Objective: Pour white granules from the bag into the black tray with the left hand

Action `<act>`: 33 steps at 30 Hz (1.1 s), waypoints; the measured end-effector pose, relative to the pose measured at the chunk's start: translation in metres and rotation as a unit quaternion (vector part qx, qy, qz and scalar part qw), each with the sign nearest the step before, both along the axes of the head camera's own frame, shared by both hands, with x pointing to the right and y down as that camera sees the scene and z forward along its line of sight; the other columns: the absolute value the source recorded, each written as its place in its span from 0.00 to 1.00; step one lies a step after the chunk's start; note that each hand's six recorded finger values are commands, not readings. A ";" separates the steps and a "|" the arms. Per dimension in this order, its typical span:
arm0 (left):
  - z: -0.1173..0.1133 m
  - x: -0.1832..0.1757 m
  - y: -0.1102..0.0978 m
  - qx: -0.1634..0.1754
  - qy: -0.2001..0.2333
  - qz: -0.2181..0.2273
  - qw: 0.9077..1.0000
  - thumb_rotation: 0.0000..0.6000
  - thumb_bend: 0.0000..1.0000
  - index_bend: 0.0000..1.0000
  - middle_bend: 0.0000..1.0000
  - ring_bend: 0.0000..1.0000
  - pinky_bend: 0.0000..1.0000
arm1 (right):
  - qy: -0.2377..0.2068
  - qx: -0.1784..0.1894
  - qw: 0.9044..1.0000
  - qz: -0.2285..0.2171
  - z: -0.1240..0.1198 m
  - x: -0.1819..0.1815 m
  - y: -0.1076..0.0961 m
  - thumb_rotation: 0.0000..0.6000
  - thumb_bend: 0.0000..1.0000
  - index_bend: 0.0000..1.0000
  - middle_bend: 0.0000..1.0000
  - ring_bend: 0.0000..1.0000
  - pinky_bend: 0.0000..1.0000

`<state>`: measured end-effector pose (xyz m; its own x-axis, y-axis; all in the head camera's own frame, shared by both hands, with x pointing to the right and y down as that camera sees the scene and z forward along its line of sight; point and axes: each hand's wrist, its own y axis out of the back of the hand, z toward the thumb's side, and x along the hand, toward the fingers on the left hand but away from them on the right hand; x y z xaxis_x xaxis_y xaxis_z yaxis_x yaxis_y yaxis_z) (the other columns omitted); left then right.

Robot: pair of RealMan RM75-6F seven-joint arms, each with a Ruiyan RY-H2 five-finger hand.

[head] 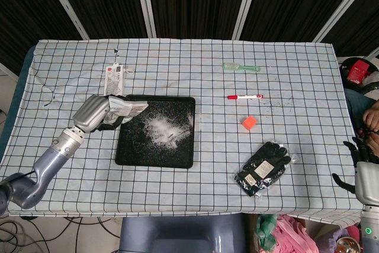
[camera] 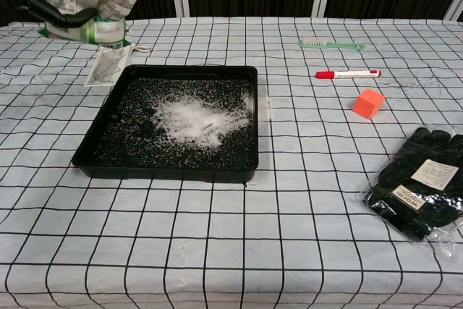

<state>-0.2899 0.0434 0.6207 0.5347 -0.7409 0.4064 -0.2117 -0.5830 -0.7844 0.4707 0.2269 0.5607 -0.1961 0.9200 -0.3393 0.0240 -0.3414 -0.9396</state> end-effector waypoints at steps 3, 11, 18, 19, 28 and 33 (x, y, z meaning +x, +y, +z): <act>-0.005 0.019 -0.005 0.004 -0.035 0.034 0.999 1.00 0.76 0.46 0.50 0.42 0.59 | -0.001 0.000 1.000 0.001 0.000 0.001 0.000 1.00 0.12 0.18 0.10 0.14 0.31; -0.004 0.042 -0.010 0.006 -0.091 0.073 0.993 1.00 0.76 0.46 0.50 0.42 0.59 | 0.000 0.003 1.000 0.004 -0.001 0.003 -0.001 1.00 0.12 0.18 0.10 0.14 0.31; 0.000 0.048 -0.007 0.009 -0.136 0.109 0.985 1.00 0.77 0.48 0.51 0.43 0.60 | 0.001 0.004 1.000 0.004 -0.001 0.002 0.000 1.00 0.11 0.18 0.10 0.14 0.31; 0.000 0.047 -0.007 0.012 -0.148 0.117 0.982 1.00 0.77 0.48 0.51 0.44 0.60 | 0.001 0.004 1.000 0.004 -0.001 0.003 -0.001 1.00 0.11 0.18 0.10 0.14 0.31; -0.007 0.042 -0.008 0.044 -0.220 0.145 0.964 1.00 0.77 0.49 0.52 0.44 0.60 | 0.001 0.006 1.000 0.007 0.000 0.004 -0.002 1.00 0.11 0.18 0.10 0.14 0.31; -0.009 0.040 -0.009 0.050 -0.239 0.151 0.958 1.00 0.77 0.50 0.52 0.44 0.60 | 0.002 0.007 1.000 0.008 -0.002 0.005 -0.001 1.00 0.12 0.18 0.10 0.14 0.31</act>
